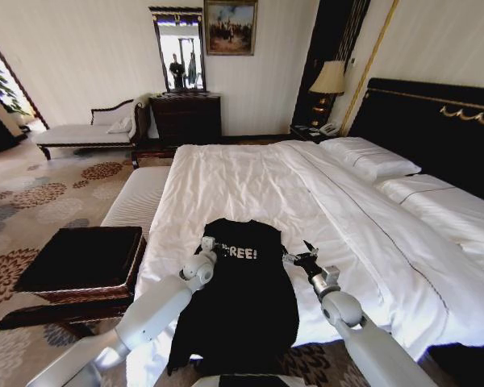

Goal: Fold the clothes on the bed and place them into the basket.

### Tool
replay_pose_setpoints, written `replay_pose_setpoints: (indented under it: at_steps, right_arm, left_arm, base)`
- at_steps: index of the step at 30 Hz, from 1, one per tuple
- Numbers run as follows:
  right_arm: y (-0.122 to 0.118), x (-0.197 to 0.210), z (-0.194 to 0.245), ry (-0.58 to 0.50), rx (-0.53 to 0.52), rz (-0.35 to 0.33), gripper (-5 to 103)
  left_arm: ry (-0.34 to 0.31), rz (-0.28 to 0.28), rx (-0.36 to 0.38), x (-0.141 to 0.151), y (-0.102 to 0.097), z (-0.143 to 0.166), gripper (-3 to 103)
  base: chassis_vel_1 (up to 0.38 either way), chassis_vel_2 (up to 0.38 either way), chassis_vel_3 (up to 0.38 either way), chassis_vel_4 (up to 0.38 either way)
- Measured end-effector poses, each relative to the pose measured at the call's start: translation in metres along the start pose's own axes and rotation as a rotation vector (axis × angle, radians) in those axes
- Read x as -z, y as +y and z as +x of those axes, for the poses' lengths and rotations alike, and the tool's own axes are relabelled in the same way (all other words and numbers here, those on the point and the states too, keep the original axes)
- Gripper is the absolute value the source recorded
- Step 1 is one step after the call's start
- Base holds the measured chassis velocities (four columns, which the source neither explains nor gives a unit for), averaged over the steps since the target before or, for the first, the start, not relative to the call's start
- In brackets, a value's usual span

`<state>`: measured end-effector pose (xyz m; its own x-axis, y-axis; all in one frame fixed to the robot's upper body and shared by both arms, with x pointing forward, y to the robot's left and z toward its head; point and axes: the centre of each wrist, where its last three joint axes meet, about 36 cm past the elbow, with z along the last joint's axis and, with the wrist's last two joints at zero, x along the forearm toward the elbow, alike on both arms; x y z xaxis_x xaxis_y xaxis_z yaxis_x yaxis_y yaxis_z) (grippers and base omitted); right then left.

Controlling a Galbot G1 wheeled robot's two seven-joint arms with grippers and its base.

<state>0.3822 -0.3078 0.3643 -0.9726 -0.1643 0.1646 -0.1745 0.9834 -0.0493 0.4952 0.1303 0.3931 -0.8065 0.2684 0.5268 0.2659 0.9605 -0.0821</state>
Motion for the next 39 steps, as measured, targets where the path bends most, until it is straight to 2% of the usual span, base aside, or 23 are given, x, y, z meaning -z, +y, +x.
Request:
replay_pose_setpoints:
  at_steps: [1, 2, 5, 7, 9, 11, 13, 14, 15, 16, 17, 18, 20, 21, 22, 23, 25, 26, 29, 33, 36, 39]
  right_arm:
    - [0.000, 0.000, -0.001, 0.000, 0.000, 0.000, 100]
    - [0.000, 0.000, -0.001, 0.000, 0.000, 0.000, 100]
    - [0.001, 0.000, -0.003, 0.000, 0.002, -0.005, 100]
    - [0.001, 0.000, -0.003, -0.001, 0.002, -0.006, 100]
    - [0.001, 0.000, -0.004, -0.002, 0.000, -0.008, 100]
    - [-0.002, 0.001, -0.005, -0.003, -0.006, -0.010, 100]
    - [-0.003, 0.001, -0.006, -0.004, -0.009, -0.012, 100]
    - [-0.007, 0.003, -0.008, -0.006, -0.021, -0.017, 100]
    - [-0.009, 0.004, -0.009, -0.007, -0.026, -0.021, 100]
    - [-0.013, 0.006, -0.012, -0.005, -0.032, -0.036, 100]
    - [-0.013, 0.006, -0.012, -0.005, -0.032, -0.036, 100]
    - [-0.015, 0.009, -0.015, -0.002, -0.033, -0.056, 100]
    - [-0.022, 0.018, -0.027, 0.007, -0.032, -0.120, 100]
    - [-0.025, 0.021, -0.035, 0.010, -0.032, -0.149, 100]
    - [-0.025, 0.021, -0.035, 0.010, -0.032, -0.149, 100]
    - [-0.028, 0.023, -0.045, 0.018, -0.032, -0.188, 100]
    - [-0.032, 0.025, -0.059, 0.034, -0.031, -0.247, 100]
    - [-0.034, 0.027, -0.065, 0.040, -0.032, -0.271, 100]
    - [-0.037, 0.027, -0.073, 0.050, -0.037, -0.297, 100]
    - [-0.036, 0.025, -0.082, 0.058, -0.049, -0.315, 100]
    - [-0.036, 0.023, -0.085, 0.063, -0.056, -0.313, 100]
    - [-0.037, 0.023, -0.085, 0.064, -0.058, -0.310, 100]
  left_arm:
    - [-0.008, -0.002, -0.006, -0.002, 0.002, 0.005, 6]
    - [-0.008, -0.002, -0.006, -0.002, 0.002, 0.005, 6]
    - [-0.030, -0.026, -0.003, -0.008, 0.008, 0.020, 22]
    - [-0.036, -0.039, 0.004, -0.012, 0.012, 0.026, 22]
    - [-0.060, -0.038, 0.026, -0.022, 0.025, 0.039, 32]
    - [-0.092, -0.018, 0.031, -0.024, 0.034, 0.055, 43]
    - [-0.106, -0.003, 0.029, -0.021, 0.037, 0.061, 43]
    - [-0.129, 0.042, 0.015, -0.013, 0.041, 0.075, 54]
    - [-0.140, 0.060, 0.014, -0.009, 0.044, 0.080, 54]
    - [-0.163, 0.088, 0.024, -0.002, 0.052, 0.085, 59]
    - [-0.163, 0.088, 0.024, -0.002, 0.052, 0.085, 59]
    - [-0.176, 0.115, 0.035, 0.003, 0.061, 0.084, 65]
    - [-0.170, 0.157, 0.080, 0.011, 0.085, 0.069, 76]
    - [-0.162, 0.176, 0.096, 0.013, 0.097, 0.058, 76]
    - [-0.162, 0.176, 0.096, 0.013, 0.097, 0.058, 76]
    - [-0.148, 0.197, 0.116, 0.014, 0.111, 0.044, 82]
    - [-0.143, 0.220, 0.144, 0.019, 0.124, 0.025, 92]
    - [-0.136, 0.232, 0.152, 0.020, 0.126, 0.016, 97]
    - [-0.123, 0.256, 0.158, 0.022, 0.126, 0.001, 99]
    - [-0.091, 0.319, 0.142, 0.024, 0.121, -0.023, 102]
    - [-0.057, 0.359, 0.113, 0.024, 0.117, -0.048, 98]
    - [-0.040, 0.363, 0.117, 0.025, 0.117, -0.059, 97]
  base:
    - [0.000, 0.000, 0.000, 0.000]
    - [0.000, 0.000, 0.000, 0.000]
    - [0.000, 0.000, 0.000, 0.000]
    - [0.000, 0.000, 0.000, 0.000]
    - [0.000, 0.000, 0.000, 0.000]
    - [0.000, 0.000, 0.000, 0.000]
    - [0.000, 0.000, 0.000, 0.000]
    - [0.000, 0.000, 0.000, 0.000]
    - [0.000, 0.000, 0.000, 0.000]
    - [0.000, 0.000, 0.000, 0.000]
    - [0.000, 0.000, 0.000, 0.000]
    - [0.000, 0.000, 0.000, 0.000]
    - [0.000, 0.000, 0.000, 0.000]
    - [0.000, 0.000, 0.000, 0.000]
    - [0.000, 0.000, 0.000, 0.000]
    - [0.000, 0.000, 0.000, 0.000]
    - [0.000, 0.000, 0.000, 0.000]
    - [0.000, 0.000, 0.000, 0.000]
    - [0.000, 0.000, 0.000, 0.000]
    - [0.000, 0.000, 0.000, 0.000]
    - [0.000, 0.000, 0.000, 0.000]
    - [0.000, 0.000, 0.000, 0.000]
